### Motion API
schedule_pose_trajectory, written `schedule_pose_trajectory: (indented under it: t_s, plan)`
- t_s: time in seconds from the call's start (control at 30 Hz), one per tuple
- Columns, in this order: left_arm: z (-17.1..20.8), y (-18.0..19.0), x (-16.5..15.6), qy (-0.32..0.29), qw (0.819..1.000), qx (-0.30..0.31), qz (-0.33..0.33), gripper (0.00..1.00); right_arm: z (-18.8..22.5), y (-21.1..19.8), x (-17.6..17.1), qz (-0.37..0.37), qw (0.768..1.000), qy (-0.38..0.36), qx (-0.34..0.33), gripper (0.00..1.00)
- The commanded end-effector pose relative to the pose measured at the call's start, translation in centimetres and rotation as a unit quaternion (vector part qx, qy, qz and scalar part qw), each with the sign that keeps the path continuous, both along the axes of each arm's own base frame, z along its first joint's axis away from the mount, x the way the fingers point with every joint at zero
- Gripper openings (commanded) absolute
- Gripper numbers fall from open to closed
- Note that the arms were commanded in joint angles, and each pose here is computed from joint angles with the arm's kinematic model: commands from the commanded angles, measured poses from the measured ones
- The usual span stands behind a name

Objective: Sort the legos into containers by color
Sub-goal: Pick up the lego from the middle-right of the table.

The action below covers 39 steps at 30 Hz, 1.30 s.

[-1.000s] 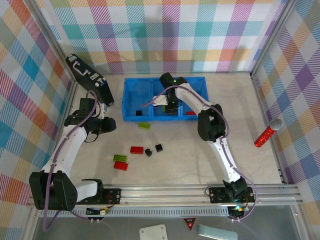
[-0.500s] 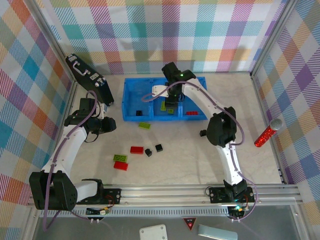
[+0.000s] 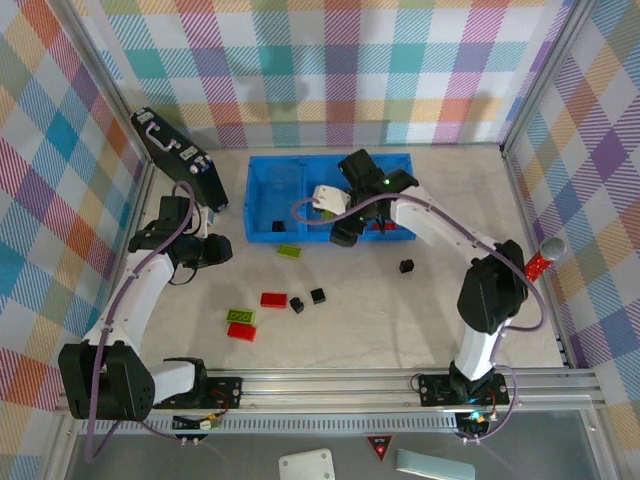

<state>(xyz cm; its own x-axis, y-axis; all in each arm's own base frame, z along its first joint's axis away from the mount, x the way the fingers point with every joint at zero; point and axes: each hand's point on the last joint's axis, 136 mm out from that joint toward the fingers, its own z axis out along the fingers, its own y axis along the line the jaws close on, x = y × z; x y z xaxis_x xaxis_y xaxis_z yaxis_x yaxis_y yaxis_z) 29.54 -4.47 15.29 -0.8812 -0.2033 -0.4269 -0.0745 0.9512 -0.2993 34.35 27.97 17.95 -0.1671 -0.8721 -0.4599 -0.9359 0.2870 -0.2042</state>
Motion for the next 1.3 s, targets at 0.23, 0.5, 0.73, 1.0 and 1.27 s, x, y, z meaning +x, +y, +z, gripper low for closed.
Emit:
schedule_pose_trajectory:
  t_s: [0.23, 0.5, 0.73, 1.0, 1.27]
  plan:
    - [-1.5, -0.2, -0.6, 0.031, 0.999, 0.012, -0.007, 0.38, -1.8, -1.5, -3.9, -0.161, 0.979, 0.08, 0.095, 0.76]
    - [-0.5, -1.5, -1.4, 0.036, 0.999, 0.022, -0.022, 0.4, -3.7, -4.4, -5.0, -0.288, 0.947, 0.105, 0.097, 0.74]
    - [0.4, -1.7, -1.8, 0.03, 0.998, 0.036, -0.031, 0.41, -4.9, -7.3, -4.7, -0.378, 0.916, 0.099, 0.091, 0.72]
    - [0.8, -0.8, -0.7, 0.004, 0.997, 0.072, -0.037, 0.41, -5.5, -11.1, -3.9, -0.455, 0.88, 0.101, 0.094, 0.71]
    - [0.7, -1.5, -0.2, 0.002, 0.998, 0.054, -0.041, 0.41, -6.8, -14.2, -4.2, -0.498, 0.854, 0.122, 0.092, 0.67]
